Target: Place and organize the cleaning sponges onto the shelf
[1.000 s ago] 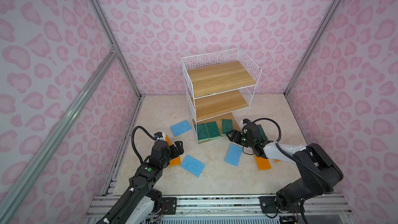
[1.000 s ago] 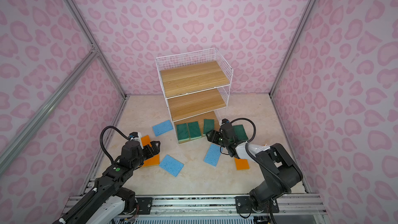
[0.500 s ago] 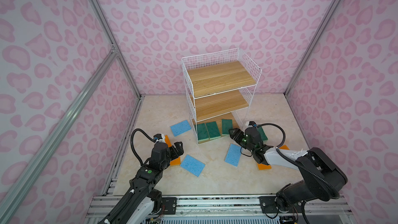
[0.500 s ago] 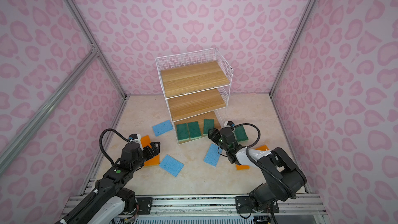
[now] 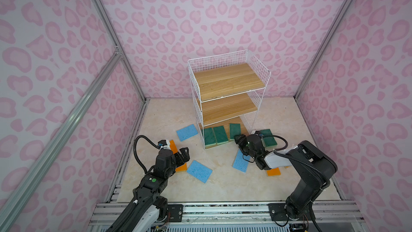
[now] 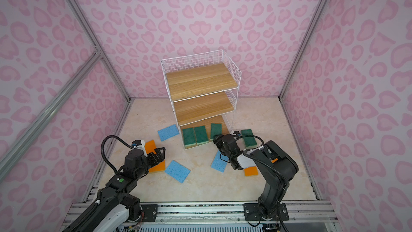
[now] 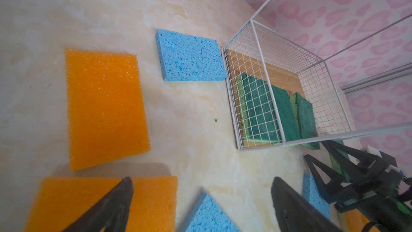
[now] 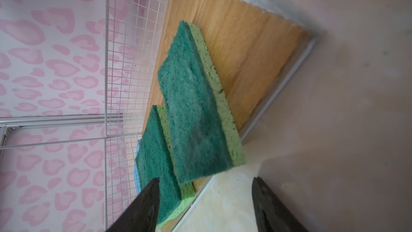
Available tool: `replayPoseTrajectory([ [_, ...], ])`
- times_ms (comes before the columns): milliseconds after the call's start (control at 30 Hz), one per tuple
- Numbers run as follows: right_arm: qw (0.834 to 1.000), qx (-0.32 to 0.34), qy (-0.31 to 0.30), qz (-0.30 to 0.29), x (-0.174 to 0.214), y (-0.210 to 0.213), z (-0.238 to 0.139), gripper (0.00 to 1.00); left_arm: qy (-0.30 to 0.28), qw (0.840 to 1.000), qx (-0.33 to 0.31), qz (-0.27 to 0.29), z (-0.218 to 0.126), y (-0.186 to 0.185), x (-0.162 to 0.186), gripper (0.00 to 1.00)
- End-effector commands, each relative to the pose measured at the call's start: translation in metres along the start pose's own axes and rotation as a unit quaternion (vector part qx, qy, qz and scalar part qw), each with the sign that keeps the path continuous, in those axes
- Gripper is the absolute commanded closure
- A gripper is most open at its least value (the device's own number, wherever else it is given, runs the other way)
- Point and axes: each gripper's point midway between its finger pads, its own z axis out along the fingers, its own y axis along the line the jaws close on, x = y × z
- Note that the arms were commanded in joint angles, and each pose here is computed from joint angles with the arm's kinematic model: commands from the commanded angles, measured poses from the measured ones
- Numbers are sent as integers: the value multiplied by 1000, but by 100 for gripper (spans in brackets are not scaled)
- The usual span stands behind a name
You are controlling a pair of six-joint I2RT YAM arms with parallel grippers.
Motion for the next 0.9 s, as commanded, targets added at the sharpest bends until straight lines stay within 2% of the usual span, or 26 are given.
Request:
replayPoseTrajectory([
  [0,999,-26,-3,36,0,9,7,35,-3,1000,2,-4,0,0,0,2],
  [167,998,-25,-9,50,-3,2,14,38,-3,1000,-2,-2,1,2,0,2],
  [500,998,-25,-23,59,-13,-3,20,51,-3,1000,-8,3,3,3,-1,2],
  [867,999,-31,-13,37,-14,1,23,83,-1,1000,-13,4,4,5,0,2],
])
